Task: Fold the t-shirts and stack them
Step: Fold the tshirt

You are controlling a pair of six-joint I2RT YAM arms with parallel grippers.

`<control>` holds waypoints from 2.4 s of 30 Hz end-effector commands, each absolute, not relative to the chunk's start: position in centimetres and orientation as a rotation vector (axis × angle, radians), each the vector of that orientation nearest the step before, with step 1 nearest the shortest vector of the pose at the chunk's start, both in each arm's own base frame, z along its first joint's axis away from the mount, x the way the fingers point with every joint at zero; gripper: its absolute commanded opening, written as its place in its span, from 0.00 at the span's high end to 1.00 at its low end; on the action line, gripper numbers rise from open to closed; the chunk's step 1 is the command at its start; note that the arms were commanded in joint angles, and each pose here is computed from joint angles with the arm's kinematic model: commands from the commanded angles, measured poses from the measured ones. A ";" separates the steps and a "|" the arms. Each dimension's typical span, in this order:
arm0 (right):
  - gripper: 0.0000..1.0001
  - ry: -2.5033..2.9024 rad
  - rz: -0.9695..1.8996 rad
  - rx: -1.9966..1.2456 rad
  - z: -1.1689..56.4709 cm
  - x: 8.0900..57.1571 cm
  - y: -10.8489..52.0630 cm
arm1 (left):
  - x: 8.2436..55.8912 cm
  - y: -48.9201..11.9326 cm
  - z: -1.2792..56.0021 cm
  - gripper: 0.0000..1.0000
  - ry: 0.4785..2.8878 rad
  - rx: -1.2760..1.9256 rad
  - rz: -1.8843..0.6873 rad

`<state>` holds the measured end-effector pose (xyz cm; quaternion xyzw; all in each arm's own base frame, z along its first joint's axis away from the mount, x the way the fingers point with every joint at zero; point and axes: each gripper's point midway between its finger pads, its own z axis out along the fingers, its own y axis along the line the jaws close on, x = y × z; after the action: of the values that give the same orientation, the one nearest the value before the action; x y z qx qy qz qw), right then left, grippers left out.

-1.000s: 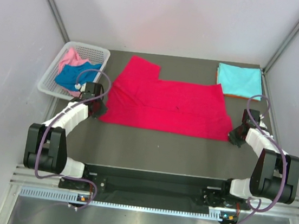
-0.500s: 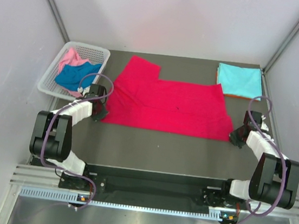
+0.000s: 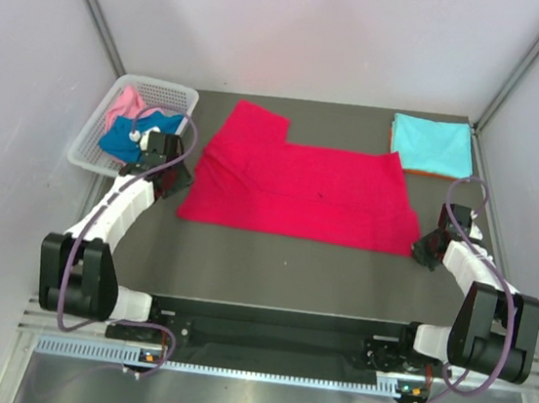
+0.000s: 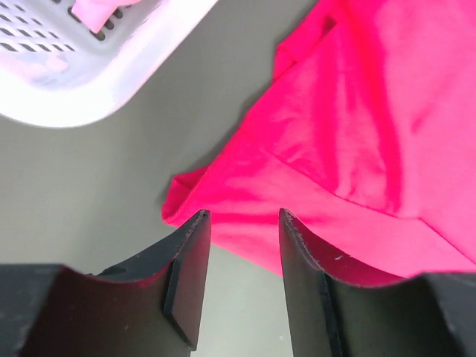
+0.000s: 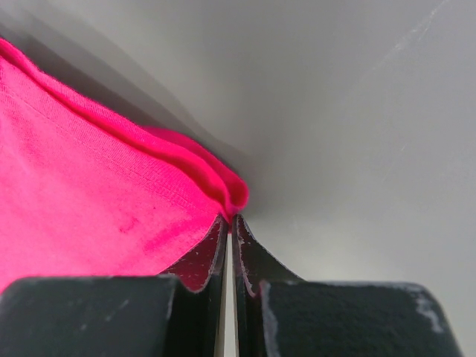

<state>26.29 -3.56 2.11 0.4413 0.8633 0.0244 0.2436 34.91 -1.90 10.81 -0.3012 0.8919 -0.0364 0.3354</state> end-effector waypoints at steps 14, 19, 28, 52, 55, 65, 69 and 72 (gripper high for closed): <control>1.00 2.342 0.106 1.173 3.4 27.1 -3.6 | 30.9 -2.8 5.2 0.54 2.385 -0.868 -0.229; 1.00 2.328 0.125 1.169 3.6 27.0 -3.4 | 31.0 -1.5 4.3 0.56 2.374 -0.908 -0.132; 1.00 2.339 0.113 1.167 3.3 26.8 -3.6 | 31.1 -0.8 3.7 0.61 2.342 -0.932 -0.088; 1.00 2.425 0.018 1.111 5.0 24.8 -4.1 | 28.6 1.3 5.9 1.00 2.416 -0.899 0.117; 1.00 2.437 -0.004 1.117 5.1 24.0 -4.2 | 28.2 1.4 7.1 1.00 2.408 -0.896 0.120; 1.00 2.474 0.041 1.099 4.9 21.8 -3.1 | 24.9 1.3 6.6 1.00 2.436 -0.900 0.202; 1.00 2.507 0.060 1.088 4.4 21.6 -2.7 | 24.4 0.8 5.9 0.88 2.497 -0.891 0.239; 0.98 2.533 0.078 1.081 4.2 21.8 -2.4 | 23.8 0.7 5.2 0.79 2.551 -0.891 0.315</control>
<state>21.80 -2.13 4.16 0.3889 0.8990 0.0281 0.1994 24.67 -0.06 5.25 -0.3173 0.9167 0.0709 0.2323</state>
